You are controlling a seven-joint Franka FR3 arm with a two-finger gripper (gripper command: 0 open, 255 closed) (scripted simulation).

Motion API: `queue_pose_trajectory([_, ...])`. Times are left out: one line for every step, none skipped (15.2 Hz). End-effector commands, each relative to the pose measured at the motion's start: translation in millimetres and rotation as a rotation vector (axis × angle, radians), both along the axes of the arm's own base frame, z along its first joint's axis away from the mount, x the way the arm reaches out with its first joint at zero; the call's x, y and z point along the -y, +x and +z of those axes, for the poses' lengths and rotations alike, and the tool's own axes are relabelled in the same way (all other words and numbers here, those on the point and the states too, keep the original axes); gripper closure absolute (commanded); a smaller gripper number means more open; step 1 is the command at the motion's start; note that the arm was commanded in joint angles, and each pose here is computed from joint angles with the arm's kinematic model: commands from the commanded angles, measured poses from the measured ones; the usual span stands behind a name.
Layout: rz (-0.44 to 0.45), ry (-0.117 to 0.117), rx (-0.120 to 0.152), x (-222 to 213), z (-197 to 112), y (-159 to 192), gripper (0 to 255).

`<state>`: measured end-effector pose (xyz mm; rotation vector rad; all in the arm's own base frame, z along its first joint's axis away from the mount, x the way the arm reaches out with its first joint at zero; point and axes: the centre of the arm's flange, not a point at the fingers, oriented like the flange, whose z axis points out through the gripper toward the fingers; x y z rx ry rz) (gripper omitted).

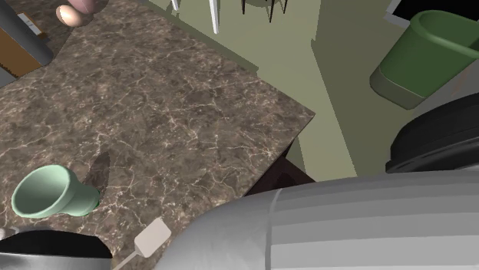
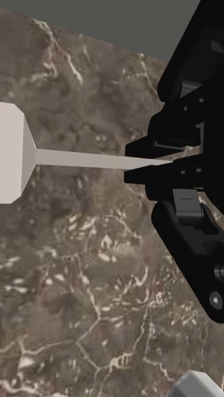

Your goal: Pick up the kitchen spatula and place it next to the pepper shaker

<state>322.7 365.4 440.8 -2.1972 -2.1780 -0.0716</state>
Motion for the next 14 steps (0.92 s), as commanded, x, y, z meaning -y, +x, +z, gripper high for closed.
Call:
queue_pose_trajectory([0.000,0.000,0.000,0.1,-10.5,-0.5,255])
queue_pose_trajectory([0.000,0.000,0.000,0.1,-10.5,-0.5,255])
queue_pose_trajectory([0.000,0.000,0.000,0.1,-10.5,-0.5,255])
queue_pose_trajectory([0.000,0.000,0.000,0.1,-10.5,-0.5,255])
queue_pose_trajectory([0.000,0.000,0.000,0.1,-10.5,-0.5,255])
queue_pose_trajectory([0.000,0.000,0.000,0.1,-10.5,-0.5,255])
queue_pose_trajectory([0.000,0.000,0.000,0.1,-10.5,-0.5,255])
queue_pose_trajectory([0.000,0.000,0.000,0.1,-10.5,-0.5,255])
queue_pose_trajectory([0.000,0.000,0.000,0.1,-10.5,-0.5,0])
queue_pose_trajectory([0.000,0.000,0.000,0.1,-10.4,-0.5,0])
queue_pose_trajectory([0.000,0.000,0.000,0.1,-10.4,-0.5,0])
queue_pose_trajectory([0.000,0.000,0.000,0.1,-10.4,-0.5,0])
queue_pose_trajectory([0.000,0.000,0.000,0.1,-10.4,-0.5,0])
queue_pose_trajectory([0.000,0.000,0.000,0.1,-10.4,-0.5,0])
